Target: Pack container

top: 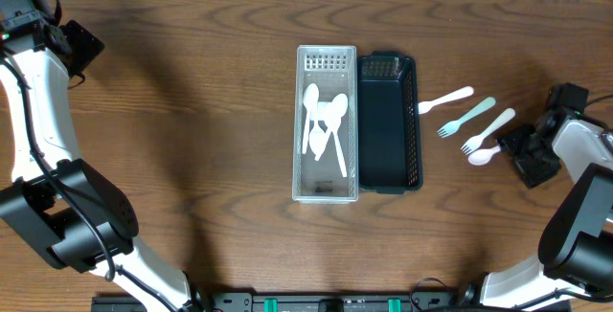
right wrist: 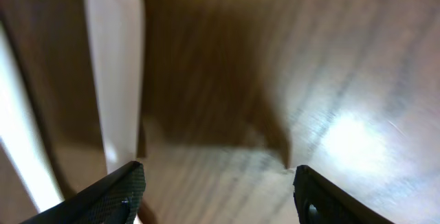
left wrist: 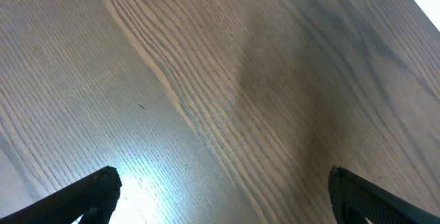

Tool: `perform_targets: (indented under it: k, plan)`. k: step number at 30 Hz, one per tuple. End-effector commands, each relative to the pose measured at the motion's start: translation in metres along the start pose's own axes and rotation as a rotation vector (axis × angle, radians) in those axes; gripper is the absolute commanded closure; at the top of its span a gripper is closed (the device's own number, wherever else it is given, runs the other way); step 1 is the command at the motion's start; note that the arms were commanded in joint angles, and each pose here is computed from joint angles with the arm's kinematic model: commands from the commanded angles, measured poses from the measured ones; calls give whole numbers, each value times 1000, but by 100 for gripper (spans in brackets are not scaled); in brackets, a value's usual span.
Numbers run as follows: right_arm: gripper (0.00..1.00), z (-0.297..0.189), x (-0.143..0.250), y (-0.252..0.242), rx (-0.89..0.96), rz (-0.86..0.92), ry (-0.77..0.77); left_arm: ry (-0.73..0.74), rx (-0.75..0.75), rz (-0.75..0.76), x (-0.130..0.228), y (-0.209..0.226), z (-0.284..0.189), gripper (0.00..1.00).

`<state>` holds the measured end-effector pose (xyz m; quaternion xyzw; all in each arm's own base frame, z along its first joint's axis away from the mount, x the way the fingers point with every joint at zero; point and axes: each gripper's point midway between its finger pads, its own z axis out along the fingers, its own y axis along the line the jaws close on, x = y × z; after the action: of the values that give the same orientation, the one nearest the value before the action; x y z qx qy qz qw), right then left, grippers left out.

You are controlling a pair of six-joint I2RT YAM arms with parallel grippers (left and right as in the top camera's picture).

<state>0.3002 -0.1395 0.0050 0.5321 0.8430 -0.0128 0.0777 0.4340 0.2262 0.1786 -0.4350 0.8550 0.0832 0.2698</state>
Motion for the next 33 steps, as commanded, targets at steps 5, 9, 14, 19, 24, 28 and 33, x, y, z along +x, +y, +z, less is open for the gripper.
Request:
perform_targets:
  k: [5,9,14,19,24,28,33]
  plan:
    - [27,-1,0,17,-82,-37,32,-37,5,2,-10,0,-12,2]
    - [27,-7,-5,28,-120,-83,25,-37,5,2,-10,0,-12,2]
    - [31,-10,-11,31,-124,-48,6,-37,5,2,-10,0,-12,2]
    - [38,-4,-10,21,-73,25,13,-37,5,1,-11,0,-12,2]
    - [38,7,-4,16,-35,93,45,-37,5,2,-10,0,-12,2]
    - [38,10,-1,13,-21,113,56,-37,5,2,-10,0,-12,2]
    - [42,12,0,4,29,148,53,-37,5,2,-10,0,-12,2]
